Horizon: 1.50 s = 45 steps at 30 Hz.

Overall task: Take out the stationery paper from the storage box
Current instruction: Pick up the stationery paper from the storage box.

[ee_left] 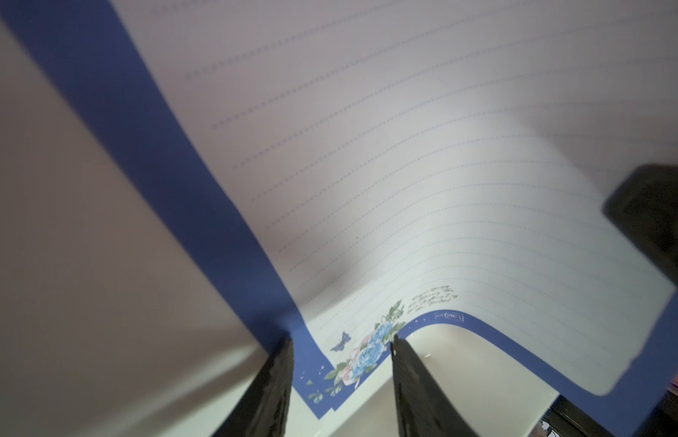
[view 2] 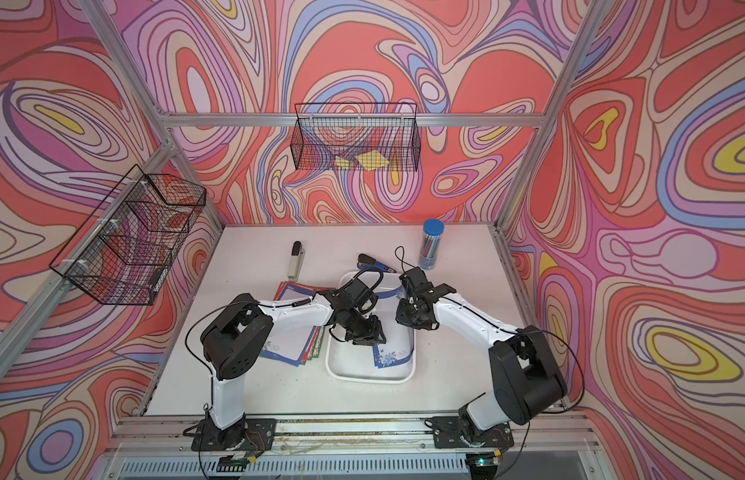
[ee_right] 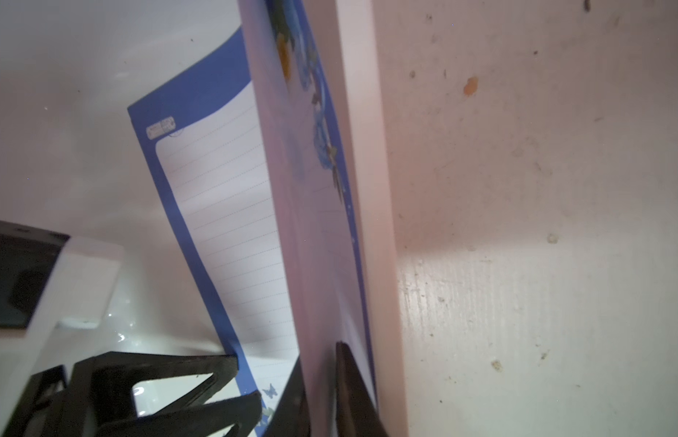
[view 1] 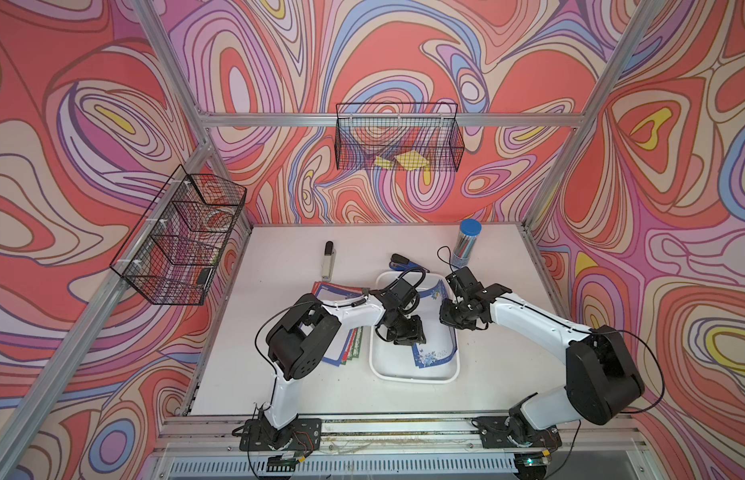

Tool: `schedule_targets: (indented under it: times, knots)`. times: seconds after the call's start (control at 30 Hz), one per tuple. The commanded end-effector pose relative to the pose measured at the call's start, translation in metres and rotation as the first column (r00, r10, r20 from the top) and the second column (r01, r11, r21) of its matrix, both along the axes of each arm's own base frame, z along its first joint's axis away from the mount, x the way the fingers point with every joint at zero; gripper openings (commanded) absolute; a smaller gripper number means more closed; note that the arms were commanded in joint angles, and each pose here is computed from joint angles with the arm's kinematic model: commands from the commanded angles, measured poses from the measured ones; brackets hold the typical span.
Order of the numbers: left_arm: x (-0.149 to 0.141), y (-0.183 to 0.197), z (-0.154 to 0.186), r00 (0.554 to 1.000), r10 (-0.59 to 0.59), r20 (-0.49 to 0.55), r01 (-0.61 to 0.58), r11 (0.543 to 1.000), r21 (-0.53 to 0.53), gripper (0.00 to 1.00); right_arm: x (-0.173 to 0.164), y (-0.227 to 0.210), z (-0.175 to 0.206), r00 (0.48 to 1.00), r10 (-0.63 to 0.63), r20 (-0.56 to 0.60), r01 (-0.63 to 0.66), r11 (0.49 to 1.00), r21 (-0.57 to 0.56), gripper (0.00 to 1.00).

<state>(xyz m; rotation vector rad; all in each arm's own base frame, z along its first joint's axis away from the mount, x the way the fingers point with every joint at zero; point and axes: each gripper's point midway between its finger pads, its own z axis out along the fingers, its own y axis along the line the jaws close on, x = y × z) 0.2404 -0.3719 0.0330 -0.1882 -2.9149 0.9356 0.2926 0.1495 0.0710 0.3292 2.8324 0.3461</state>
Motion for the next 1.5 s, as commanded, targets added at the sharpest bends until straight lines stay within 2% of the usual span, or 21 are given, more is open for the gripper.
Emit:
schedule_targets:
  times: [0.0, 0.03, 0.17, 0.37, 0.5, 0.7, 0.77, 0.87, 0.97, 1.13, 1.37, 1.47]
  knots:
    - [-0.006, 0.025, 0.001, 1.000, -0.003, 0.020, 0.001, 0.992, 0.126, 0.51, 0.009, 0.001, 0.007, 1.000, 0.013, 0.022, -0.013, 1.000, -0.010, 0.03]
    - [-0.002, 0.028, 0.012, 0.998, -0.011, 0.055, 0.004, 0.991, 0.136, 0.53, 0.010, 0.002, 0.009, 0.999, 0.016, 0.029, -0.016, 1.000, -0.008, 0.00]
    - [0.019, 0.038, 0.065, 0.970, -0.048, 0.238, 0.007, 0.985, 0.170, 0.57, 0.017, 0.007, 0.024, 0.997, 0.038, 0.061, -0.039, 0.999, 0.012, 0.00]
    - [0.038, 0.061, 0.144, 0.885, -0.082, 0.458, -0.009, 0.981, 0.194, 0.58, 0.030, 0.030, 0.068, 0.978, 0.106, 0.180, -0.127, 0.986, 0.111, 0.00]
    - [0.042, 0.072, 0.192, 0.831, -0.045, 0.555, -0.022, 0.993, 0.114, 0.57, 0.035, 0.049, 0.116, 0.935, 0.174, 0.310, -0.242, 0.951, 0.194, 0.00]
    - [0.038, 0.088, 0.265, 0.688, 0.001, 0.726, 0.026, 0.999, -0.026, 0.57, 0.025, 0.069, 0.179, 0.848, 0.287, 0.446, -0.421, 0.876, 0.235, 0.00]
    - [0.037, 0.094, 0.282, 0.662, 0.038, 0.749, 0.037, 0.996, -0.083, 0.57, 0.021, 0.069, 0.195, 0.817, 0.301, 0.492, -0.454, 0.862, 0.225, 0.00]
    - [0.035, 0.098, 0.299, 0.653, 0.095, 0.751, 0.070, 0.980, -0.185, 0.56, 0.011, 0.074, 0.223, 0.744, 0.328, 0.583, -0.530, 0.820, 0.215, 0.00]
    - [0.027, 0.090, 0.308, 0.669, 0.115, 0.734, 0.162, 0.942, -0.295, 0.56, -0.006, 0.080, 0.256, 0.631, 0.350, 0.693, -0.630, 0.752, 0.193, 0.00]
    - [0.011, 0.070, 0.323, 0.673, 0.121, 0.730, 0.313, 0.847, -0.429, 0.57, -0.036, 0.077, 0.306, 0.423, 0.391, 0.817, -0.735, 0.675, 0.058, 0.00]
    - [-0.003, 0.063, 0.347, 0.610, 0.139, 0.780, 0.450, 0.750, -0.485, 0.61, -0.063, 0.064, 0.342, 0.253, 0.466, 0.848, -0.765, 0.633, -0.120, 0.00]
    - [-0.013, 0.067, 0.361, 0.552, 0.154, 0.819, 0.515, 0.710, -0.481, 0.63, -0.073, 0.059, 0.360, 0.187, 0.452, 0.872, -0.755, 0.634, -0.166, 0.00]
